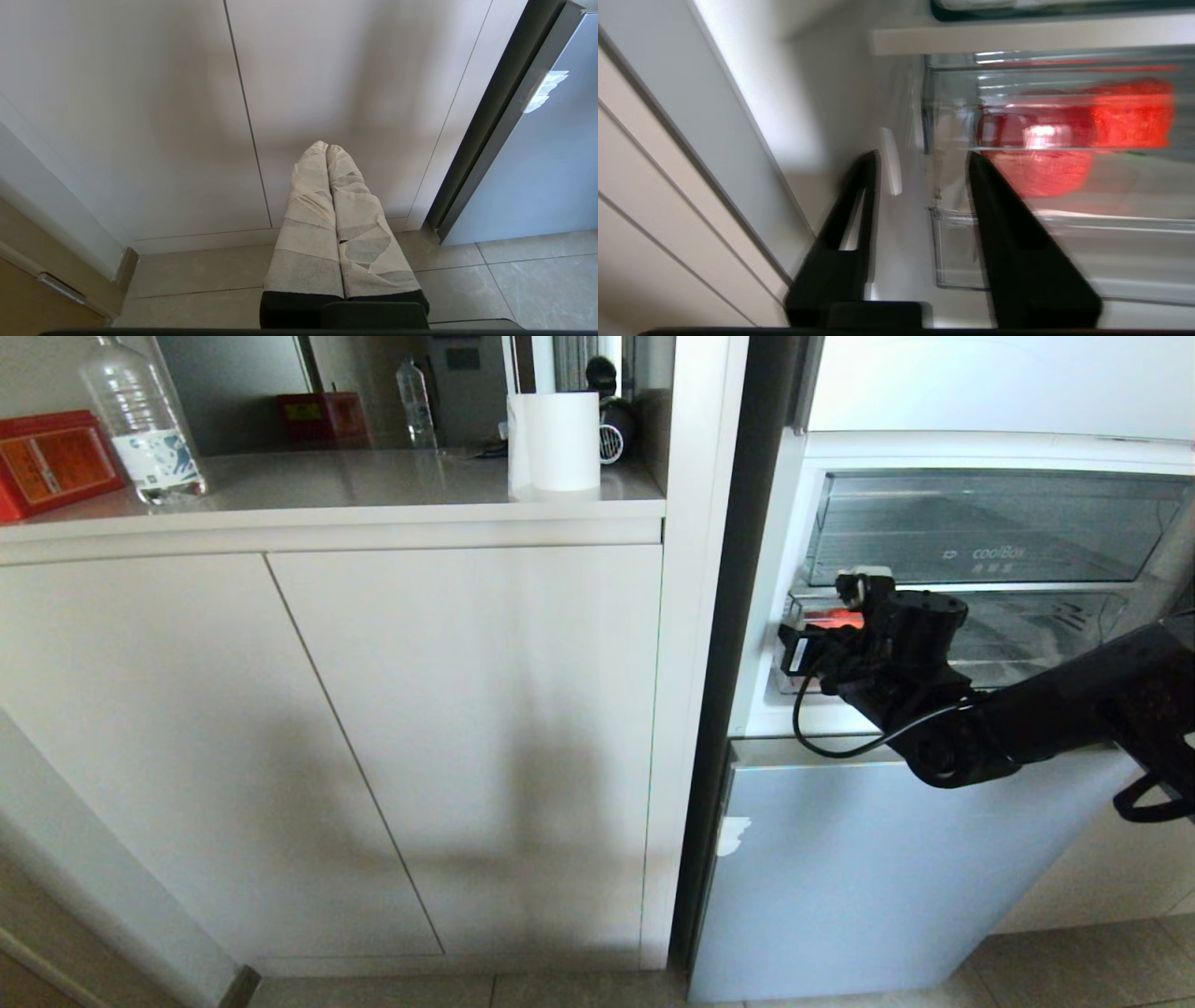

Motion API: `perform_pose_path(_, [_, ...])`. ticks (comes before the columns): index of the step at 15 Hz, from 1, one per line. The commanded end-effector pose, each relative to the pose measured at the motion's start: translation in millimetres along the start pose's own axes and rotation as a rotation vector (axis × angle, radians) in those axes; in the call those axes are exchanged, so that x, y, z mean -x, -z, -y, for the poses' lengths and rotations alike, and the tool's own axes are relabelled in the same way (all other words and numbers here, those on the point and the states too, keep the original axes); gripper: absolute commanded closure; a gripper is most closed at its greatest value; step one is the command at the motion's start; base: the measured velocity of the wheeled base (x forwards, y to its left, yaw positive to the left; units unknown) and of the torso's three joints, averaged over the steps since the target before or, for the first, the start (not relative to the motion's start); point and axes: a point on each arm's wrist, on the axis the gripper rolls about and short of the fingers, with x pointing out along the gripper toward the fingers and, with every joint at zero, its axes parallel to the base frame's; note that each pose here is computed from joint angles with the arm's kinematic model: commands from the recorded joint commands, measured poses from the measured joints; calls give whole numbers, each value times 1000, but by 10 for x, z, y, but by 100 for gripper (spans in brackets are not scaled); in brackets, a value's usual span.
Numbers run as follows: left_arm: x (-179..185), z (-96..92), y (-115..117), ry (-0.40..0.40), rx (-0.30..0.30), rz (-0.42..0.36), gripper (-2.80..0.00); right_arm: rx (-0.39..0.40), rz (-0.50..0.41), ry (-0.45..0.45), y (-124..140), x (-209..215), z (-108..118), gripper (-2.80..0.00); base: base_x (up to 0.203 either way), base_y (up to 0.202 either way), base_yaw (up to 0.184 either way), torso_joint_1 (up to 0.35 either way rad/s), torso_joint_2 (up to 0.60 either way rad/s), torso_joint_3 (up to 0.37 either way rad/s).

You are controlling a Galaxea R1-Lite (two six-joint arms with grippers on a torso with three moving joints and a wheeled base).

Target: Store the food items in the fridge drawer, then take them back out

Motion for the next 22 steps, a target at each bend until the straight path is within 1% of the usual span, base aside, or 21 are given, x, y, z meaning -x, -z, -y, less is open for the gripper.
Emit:
perform_pose_path(1, [1, 0, -1, 0, 0, 0, 0, -3, 15, -15, -18, -21, -68, 0, 0, 0, 0, 0, 0, 0])
perform_pose_path(2, [0, 0, -1, 0, 0, -1, 0, -3, 16, -16, -22, -18, -71, 0, 0, 0, 0, 0, 0, 0])
perform_pose_path(4, [0, 0, 1, -1, 0, -1, 0, 0, 20, 17, -28, -14, -58, 0, 0, 0, 0, 0, 0, 0])
perform_pose_path(7, [-1, 0, 1, 0, 0, -1, 0, 3, 21, 17, -109, 89, -62, 0, 0, 0, 0, 0, 0, 0])
perform_pose_path(12, [1, 0, -1, -1, 0, 0, 0, -1, -18, 1, -260, 525, -83, 0, 0, 0, 0, 0, 0, 0])
perform_pose_path(16, [0, 0, 2, -1, 0, -1, 0, -4, -20, -11, -294, 841, -103, 0, 0, 0, 0, 0, 0, 0])
perform_pose_path(19, [1, 0, -1, -1, 0, 0, 0, -8, -49, -28, -285, 1083, -163, 0, 0, 0, 0, 0, 0, 0])
perform_pose_path(22, [1, -1, -1, -1, 0, 0, 0, -35, -54, -42, -326, 1260, -214, 0, 0, 0, 0, 0, 0, 0])
